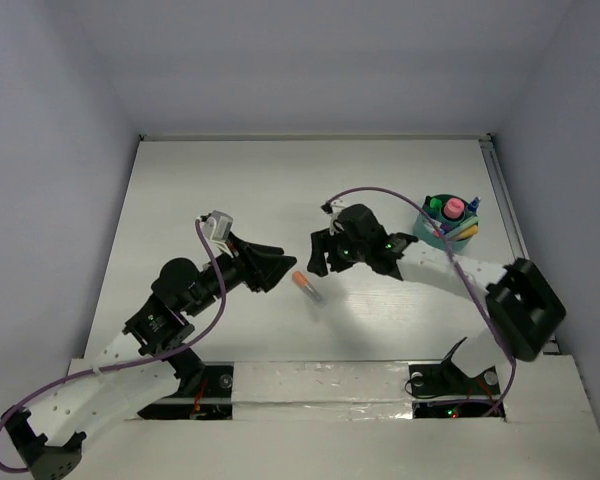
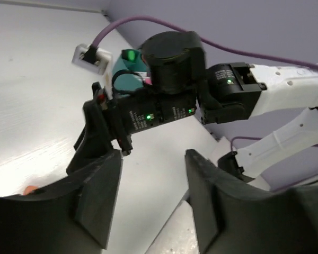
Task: Sort the stationery into containers
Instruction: Pick up the pen from the center of the board.
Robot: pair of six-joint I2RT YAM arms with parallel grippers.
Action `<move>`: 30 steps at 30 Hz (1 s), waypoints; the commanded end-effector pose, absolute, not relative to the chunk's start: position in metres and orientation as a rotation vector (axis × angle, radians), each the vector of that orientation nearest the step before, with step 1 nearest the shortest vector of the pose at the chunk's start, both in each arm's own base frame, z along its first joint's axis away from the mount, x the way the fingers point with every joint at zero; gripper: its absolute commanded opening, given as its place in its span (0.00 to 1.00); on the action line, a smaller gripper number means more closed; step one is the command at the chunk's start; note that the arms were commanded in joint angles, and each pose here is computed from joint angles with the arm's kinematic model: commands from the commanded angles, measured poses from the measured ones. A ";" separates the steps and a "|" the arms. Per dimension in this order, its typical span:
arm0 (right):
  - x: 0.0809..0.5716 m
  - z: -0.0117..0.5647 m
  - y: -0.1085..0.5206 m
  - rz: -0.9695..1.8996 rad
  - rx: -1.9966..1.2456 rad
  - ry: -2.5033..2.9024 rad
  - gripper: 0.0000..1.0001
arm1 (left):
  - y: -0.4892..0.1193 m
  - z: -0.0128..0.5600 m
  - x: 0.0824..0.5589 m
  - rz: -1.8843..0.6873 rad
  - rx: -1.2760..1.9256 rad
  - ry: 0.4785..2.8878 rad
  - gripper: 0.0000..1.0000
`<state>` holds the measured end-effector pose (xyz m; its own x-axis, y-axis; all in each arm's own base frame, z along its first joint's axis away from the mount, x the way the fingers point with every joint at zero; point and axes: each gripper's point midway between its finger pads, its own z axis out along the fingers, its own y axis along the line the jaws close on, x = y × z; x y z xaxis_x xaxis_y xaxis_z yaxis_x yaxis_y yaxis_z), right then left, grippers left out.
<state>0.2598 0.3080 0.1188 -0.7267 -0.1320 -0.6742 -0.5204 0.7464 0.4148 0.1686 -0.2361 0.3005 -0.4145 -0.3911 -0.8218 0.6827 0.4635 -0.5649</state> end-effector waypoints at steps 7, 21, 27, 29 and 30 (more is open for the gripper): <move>0.252 0.063 0.352 0.629 -0.828 2.458 0.79 | -0.181 0.369 0.166 -1.031 0.159 1.446 0.74; 0.276 0.031 0.350 0.124 -0.757 2.468 0.00 | -0.140 0.370 0.165 -0.859 0.089 1.473 0.99; 0.339 0.145 0.297 0.212 -0.254 2.169 0.00 | -0.143 0.358 0.171 -0.814 0.111 1.522 0.99; 0.344 0.189 0.237 0.202 -0.023 2.027 0.00 | -0.142 0.354 0.172 -0.797 0.116 1.531 0.99; 0.358 0.213 0.204 0.222 0.142 1.922 0.00 | -0.140 0.352 0.172 -0.790 0.113 1.531 0.99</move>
